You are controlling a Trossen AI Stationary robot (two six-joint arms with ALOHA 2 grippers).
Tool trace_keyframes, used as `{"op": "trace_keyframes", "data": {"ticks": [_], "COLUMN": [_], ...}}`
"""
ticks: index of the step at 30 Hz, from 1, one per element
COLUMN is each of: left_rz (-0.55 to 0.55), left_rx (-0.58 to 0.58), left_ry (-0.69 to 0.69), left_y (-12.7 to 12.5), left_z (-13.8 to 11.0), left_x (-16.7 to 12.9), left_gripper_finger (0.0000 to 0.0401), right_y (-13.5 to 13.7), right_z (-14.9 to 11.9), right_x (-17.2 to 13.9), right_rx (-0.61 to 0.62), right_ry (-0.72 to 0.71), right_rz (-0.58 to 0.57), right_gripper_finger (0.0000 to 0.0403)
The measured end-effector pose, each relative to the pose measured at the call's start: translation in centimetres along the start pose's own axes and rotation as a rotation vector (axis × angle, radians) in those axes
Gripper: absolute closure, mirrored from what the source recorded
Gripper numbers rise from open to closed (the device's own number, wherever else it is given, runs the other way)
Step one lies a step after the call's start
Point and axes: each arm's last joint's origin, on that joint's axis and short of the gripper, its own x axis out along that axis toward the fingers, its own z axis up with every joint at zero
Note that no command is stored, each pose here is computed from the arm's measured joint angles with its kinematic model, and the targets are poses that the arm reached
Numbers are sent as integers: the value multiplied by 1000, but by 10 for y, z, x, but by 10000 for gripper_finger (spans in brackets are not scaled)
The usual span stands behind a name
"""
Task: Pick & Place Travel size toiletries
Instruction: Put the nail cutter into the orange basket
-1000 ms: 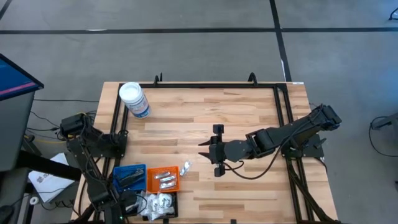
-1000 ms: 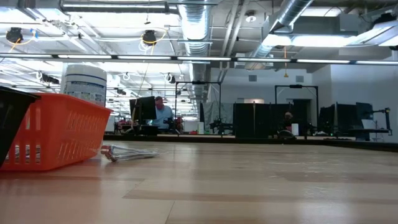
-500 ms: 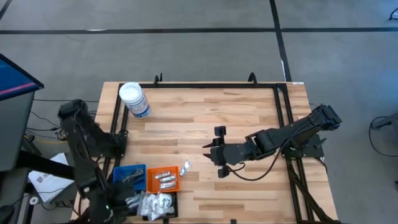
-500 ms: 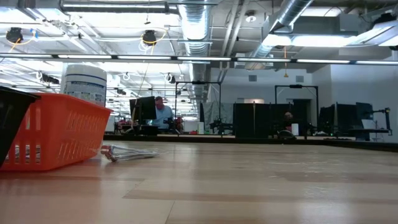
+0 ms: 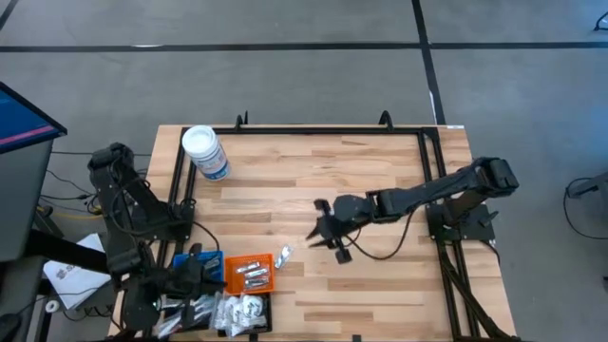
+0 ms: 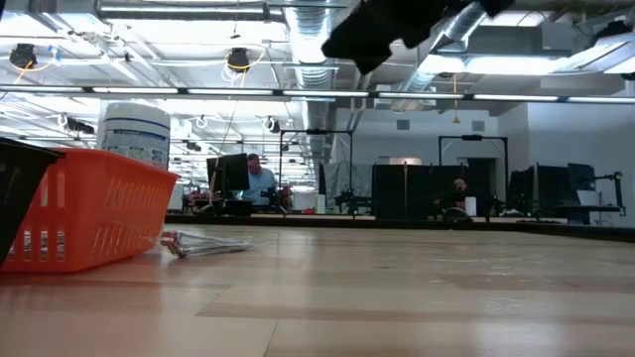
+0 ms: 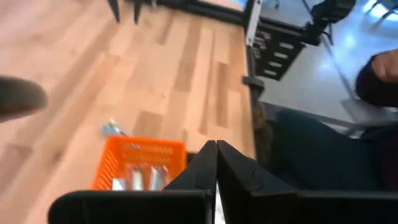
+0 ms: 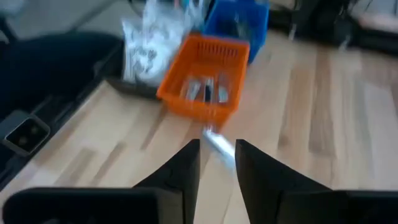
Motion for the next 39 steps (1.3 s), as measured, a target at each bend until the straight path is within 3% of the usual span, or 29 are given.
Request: {"op": "trace_keyframes", "data": {"ticks": [7, 12, 18, 25, 28, 39], "left_rz": [93, 167, 231, 223, 222, 215], "left_rx": [121, 194, 214, 171, 164, 159], "left_ry": [-103, -163, -146, -49, -47, -44], "left_y": [-4, -9, -8, -4, -4, 2], "left_z": [-7, -15, -19, -15, -15, -28], "left_x": [9, 19, 38, 53, 54, 59], "left_gripper_finger": [401, 401, 401, 401, 401, 401], "right_y": [-14, -5, 7, 12, 14, 5], "right_z": [-19, -30, -48, -41, -32, -40], "right_x": [4, 15, 61, 105, 114, 152], "right_rx": [-53, -59, -94, -194, -180, -159], "right_ry": [-160, -103, -44, 44, 73, 248], "right_rz": [-49, -10, -20, -130, -120, -93], "right_gripper_finger": [315, 316, 309, 273, 251, 170]}}
